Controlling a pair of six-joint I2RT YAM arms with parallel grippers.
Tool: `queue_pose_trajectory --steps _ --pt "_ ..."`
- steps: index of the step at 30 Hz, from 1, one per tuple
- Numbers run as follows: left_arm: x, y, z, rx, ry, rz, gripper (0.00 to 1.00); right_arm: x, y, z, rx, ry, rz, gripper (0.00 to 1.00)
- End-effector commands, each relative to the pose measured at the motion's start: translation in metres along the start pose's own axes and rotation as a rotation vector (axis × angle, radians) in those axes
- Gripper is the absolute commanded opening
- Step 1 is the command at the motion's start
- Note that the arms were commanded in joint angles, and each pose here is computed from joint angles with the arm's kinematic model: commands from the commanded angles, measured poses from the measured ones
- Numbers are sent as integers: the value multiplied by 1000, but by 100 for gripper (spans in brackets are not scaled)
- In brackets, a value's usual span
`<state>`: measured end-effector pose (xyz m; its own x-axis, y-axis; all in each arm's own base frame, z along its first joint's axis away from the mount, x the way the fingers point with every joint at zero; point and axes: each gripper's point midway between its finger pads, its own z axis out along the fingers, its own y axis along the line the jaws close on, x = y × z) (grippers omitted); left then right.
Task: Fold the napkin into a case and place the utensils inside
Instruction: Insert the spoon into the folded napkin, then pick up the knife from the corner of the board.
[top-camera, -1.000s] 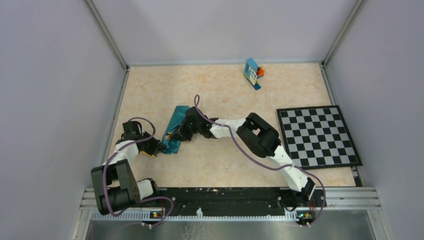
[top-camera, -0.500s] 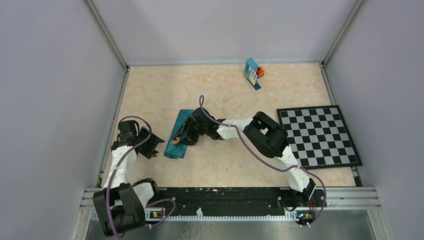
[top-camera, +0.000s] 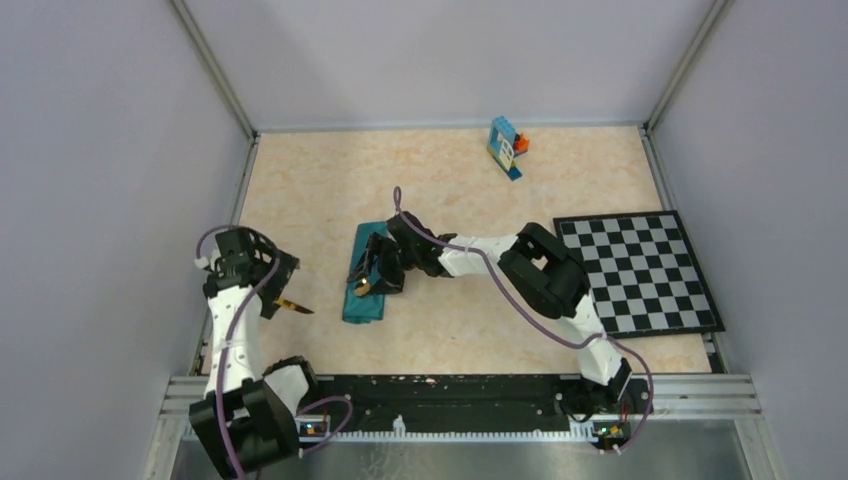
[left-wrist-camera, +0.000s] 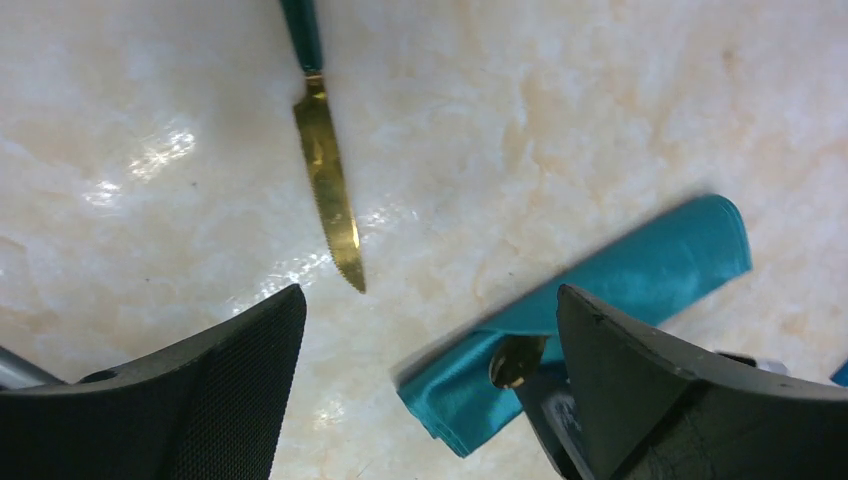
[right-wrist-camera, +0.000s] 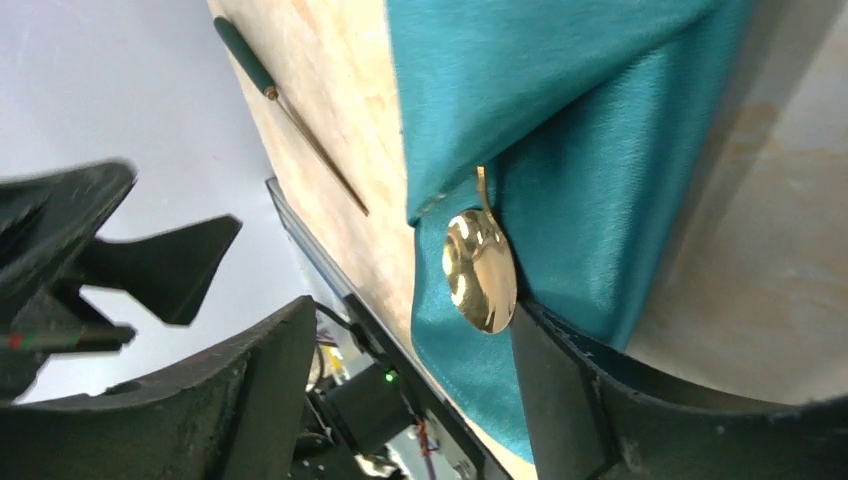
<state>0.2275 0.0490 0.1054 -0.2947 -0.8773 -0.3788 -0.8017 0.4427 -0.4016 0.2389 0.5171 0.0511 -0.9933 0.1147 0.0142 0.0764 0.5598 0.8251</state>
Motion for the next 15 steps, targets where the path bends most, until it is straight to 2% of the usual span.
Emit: queue_pose_trajectory --steps 1,5,8,13,15 --pt "-16 9 10 -99 0 -77 99 3 31 -29 -23 -19 -191 74" --pt "-26 28 23 -192 14 -163 99 3 41 -33 -22 -13 -272 75" --pt "-40 41 32 -226 -19 -196 99 6 44 -36 2 -6 -366 75" --pt "-57 53 56 -235 -27 -218 99 11 47 -53 -1 -15 -481 75" --pt "-64 53 66 -231 -28 -204 95 8 51 -66 1 -48 -549 73"
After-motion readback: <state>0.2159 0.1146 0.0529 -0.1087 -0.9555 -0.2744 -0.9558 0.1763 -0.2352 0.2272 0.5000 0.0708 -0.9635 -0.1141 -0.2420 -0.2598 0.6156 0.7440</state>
